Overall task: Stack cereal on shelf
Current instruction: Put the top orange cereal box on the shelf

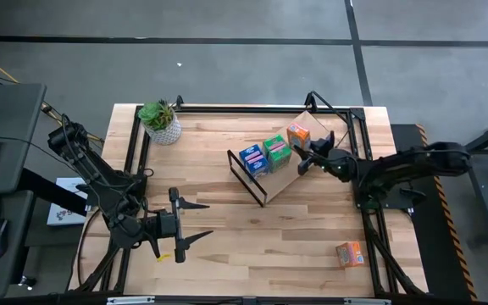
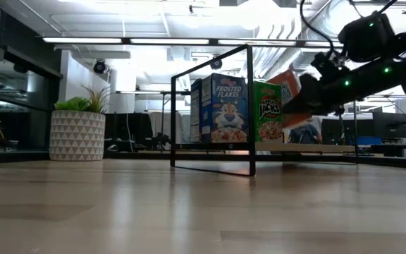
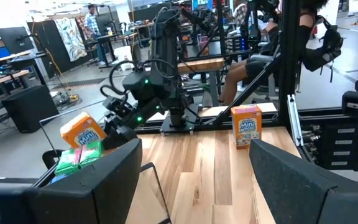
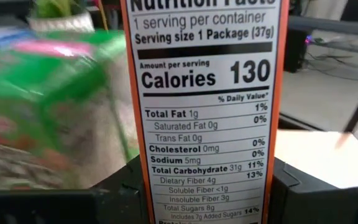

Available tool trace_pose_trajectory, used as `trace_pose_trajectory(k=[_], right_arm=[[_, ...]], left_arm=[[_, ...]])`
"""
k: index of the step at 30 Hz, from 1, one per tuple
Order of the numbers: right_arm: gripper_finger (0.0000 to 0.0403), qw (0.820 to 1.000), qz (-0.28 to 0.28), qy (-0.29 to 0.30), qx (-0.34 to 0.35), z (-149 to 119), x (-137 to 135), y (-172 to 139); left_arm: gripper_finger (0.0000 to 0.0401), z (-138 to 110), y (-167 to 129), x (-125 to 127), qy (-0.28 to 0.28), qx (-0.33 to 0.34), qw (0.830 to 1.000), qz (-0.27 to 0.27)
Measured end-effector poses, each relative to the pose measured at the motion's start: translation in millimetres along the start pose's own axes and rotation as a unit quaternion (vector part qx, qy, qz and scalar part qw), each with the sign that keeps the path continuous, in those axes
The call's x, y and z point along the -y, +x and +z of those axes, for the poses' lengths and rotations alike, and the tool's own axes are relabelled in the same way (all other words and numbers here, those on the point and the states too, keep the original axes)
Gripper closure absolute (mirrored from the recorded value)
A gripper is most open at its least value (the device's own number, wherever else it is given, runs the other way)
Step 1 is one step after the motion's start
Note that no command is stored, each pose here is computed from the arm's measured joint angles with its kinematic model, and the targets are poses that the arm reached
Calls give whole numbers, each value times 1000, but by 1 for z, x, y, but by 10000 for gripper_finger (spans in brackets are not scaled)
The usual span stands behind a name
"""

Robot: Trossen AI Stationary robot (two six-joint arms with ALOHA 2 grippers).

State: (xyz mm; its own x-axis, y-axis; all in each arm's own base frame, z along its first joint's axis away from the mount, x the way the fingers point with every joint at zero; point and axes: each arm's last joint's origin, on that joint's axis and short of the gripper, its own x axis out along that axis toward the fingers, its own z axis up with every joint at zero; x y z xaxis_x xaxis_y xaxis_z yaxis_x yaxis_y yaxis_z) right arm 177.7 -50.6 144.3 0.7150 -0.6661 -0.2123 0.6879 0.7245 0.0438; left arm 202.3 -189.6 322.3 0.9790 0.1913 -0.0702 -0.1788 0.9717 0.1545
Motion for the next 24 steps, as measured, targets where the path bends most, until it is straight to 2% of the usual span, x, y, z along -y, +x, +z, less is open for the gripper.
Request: trace_pose_trajectory(k=[3,13,24], right_arm=[[238,1000,-12,-1,-11,-4,3,4],[238,999,32,-26,-11,-5,12,15],[238,997,59,-23,-33,-7,22,20]], left_arm=[[112,0,0,0,0,0,1000,0],[112,0,0,0,-4,0,1000,0],[112,0,0,0,-5,0,1000,0]])
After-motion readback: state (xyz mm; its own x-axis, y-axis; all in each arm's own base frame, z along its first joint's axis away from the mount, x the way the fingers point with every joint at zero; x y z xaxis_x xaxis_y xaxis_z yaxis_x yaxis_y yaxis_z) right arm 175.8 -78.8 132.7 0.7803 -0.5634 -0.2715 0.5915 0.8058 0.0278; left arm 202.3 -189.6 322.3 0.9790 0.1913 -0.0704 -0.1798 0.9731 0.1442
